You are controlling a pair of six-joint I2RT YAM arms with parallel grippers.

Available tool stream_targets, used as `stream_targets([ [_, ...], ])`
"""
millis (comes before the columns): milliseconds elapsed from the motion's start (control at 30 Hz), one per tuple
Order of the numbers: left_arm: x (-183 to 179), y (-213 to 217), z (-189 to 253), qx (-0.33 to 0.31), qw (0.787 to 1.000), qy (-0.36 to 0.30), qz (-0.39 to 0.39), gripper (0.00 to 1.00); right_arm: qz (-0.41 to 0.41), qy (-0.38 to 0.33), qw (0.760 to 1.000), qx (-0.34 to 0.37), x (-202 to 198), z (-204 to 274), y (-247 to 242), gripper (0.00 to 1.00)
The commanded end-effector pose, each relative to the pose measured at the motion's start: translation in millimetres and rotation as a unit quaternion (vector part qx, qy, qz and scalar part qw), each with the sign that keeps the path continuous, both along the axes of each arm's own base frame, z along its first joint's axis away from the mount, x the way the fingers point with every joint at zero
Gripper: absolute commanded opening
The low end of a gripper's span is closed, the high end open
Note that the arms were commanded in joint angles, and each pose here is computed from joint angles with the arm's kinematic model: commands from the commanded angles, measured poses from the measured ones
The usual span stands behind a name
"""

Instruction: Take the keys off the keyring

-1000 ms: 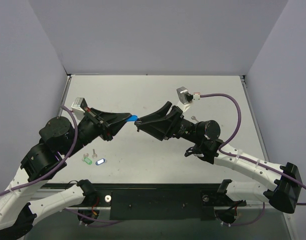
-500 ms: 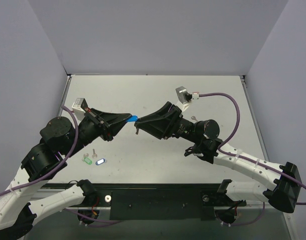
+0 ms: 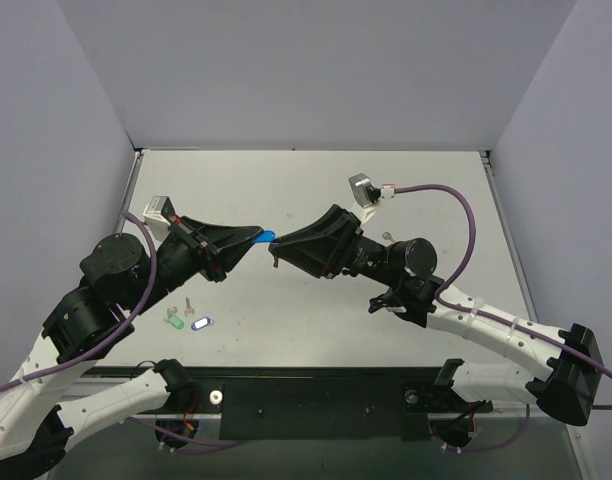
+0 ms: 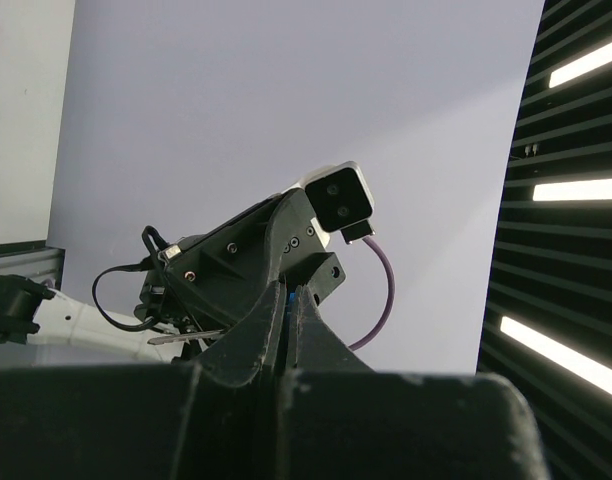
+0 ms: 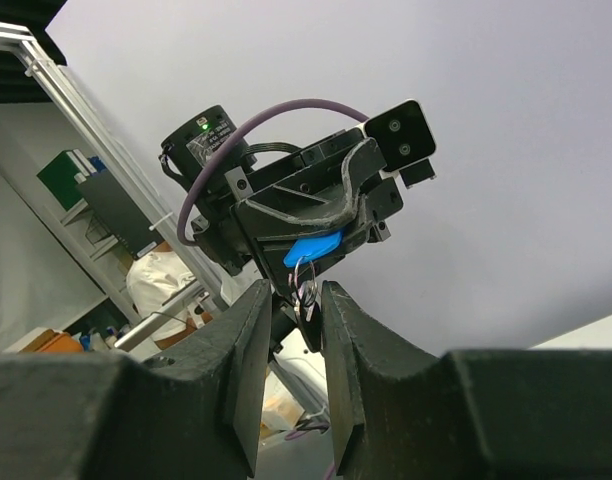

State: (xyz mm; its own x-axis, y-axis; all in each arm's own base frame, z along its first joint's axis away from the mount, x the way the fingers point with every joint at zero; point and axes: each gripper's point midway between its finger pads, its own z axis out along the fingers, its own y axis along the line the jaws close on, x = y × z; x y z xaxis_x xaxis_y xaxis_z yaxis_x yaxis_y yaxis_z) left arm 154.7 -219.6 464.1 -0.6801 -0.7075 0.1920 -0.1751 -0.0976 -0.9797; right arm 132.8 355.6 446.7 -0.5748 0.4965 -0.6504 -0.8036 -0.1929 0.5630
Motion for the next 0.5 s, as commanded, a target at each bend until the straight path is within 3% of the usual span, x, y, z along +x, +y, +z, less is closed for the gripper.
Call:
stream_targets([
  [0,-0.3,4.1,17.5,-0.023,0.999,-0.022,0.008,0.0,-0.006,-0.04,0.998,0.047,-8.9,33.1,-13.9,0.22],
  [467,0.6,6.0,15.8,-0.023,0.999,-0.022,0.013,0.0,-0.008,-0.039,0.998,0.044,-8.3,33.6,-13.7,0.11],
])
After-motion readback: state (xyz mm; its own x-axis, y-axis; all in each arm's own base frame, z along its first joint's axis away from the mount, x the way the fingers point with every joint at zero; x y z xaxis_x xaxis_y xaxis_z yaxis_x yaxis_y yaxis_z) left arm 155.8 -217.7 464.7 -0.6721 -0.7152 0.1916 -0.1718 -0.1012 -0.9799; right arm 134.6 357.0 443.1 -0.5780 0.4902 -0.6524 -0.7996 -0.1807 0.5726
